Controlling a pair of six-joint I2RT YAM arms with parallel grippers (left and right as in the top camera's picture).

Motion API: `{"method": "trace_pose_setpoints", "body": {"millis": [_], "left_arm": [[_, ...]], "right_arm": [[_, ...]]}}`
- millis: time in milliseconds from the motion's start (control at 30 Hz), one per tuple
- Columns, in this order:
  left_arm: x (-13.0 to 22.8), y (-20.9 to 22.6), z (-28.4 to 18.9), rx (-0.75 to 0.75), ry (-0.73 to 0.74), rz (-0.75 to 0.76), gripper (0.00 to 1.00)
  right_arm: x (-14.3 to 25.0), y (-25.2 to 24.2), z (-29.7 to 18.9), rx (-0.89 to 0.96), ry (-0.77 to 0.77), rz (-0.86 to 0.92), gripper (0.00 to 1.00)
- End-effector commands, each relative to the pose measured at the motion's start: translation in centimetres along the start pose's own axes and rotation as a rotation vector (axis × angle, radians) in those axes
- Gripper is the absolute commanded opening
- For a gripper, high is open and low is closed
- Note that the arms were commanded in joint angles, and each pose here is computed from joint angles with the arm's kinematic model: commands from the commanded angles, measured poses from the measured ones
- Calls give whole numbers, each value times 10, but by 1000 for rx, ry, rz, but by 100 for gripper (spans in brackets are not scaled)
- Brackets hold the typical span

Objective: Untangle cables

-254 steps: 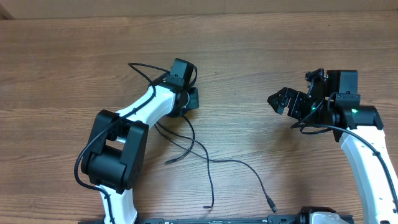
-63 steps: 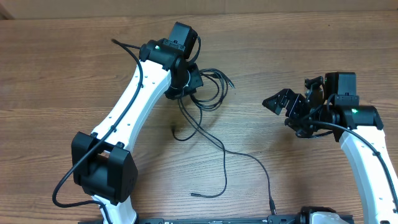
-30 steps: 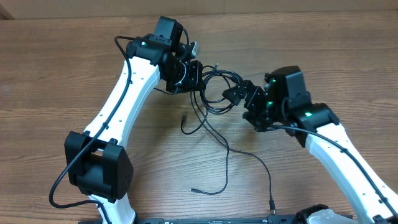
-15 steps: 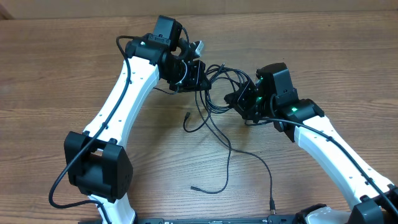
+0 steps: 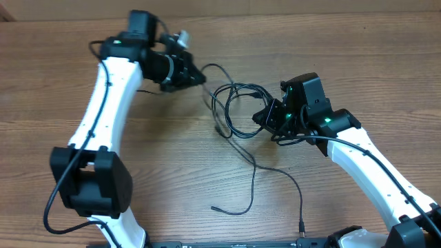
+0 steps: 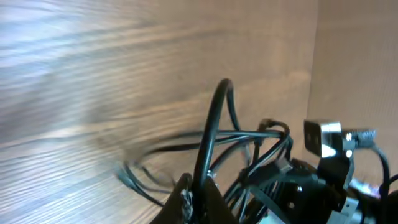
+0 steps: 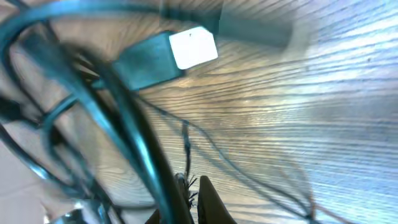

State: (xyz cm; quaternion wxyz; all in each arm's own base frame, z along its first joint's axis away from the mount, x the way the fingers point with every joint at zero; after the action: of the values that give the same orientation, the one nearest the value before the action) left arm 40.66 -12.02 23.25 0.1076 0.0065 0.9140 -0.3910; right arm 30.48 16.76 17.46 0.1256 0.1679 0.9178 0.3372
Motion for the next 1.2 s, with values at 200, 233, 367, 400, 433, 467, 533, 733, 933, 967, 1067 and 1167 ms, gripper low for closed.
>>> {"method": "trace_pose_setpoints", "body": {"millis": [200,233,367,400,433,467,533,733,933,967,1067,1167], "left_arm": [[-22,27,-51,58,-126,-71,4],[-22,30,-54,57,-133,-80,4],[-19,33,-57,58,-122,-102,4],[-17,32,-56,58,-113,-98,4],[-15,30,-53,59,-101,-83,4],[-13,27,-50,59,-90,-64,4],[-10,20,-43,61,-71,-10,4],[-14,-4,-49,265,-78,39,4],[-27,-45,-94,732,-94,159,4],[-30,-45,-97,740,-79,115,4],[-39,-37,-92,657,-63,-82,4],[-53,-30,-91,581,-113,-174,4]], "right_arm": [[-3,-26,-3,156,-44,-50,4],[-3,-26,-3,156,-44,-51,4],[-4,-21,-2,124,-42,-61,4],[-3,-15,-2,89,-31,-67,4],[-3,-10,-1,52,-21,-79,4],[-4,-3,-1,11,-16,-90,4],[-7,4,-1,-27,-27,-107,4],[-14,-20,-3,138,-106,-78,4],[-12,-48,-9,325,-139,-48,4],[-11,-47,-9,318,-134,-48,4],[-9,-41,-6,274,-112,-54,4],[-7,-39,-5,266,-102,-59,4]]}}
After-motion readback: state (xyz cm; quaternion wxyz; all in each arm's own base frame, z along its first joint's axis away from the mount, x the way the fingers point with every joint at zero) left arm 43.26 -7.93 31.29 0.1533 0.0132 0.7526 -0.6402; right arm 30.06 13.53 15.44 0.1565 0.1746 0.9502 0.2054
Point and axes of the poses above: each gripper's point midway between its finger pads, its own z axis out along the fingers, its own y axis along the line the jaws close on, x = y × z, the point moved 5 cm from there along -z, back along the fingers, and after that the axes turned 4 degrees about z, right-handed, at the moved point
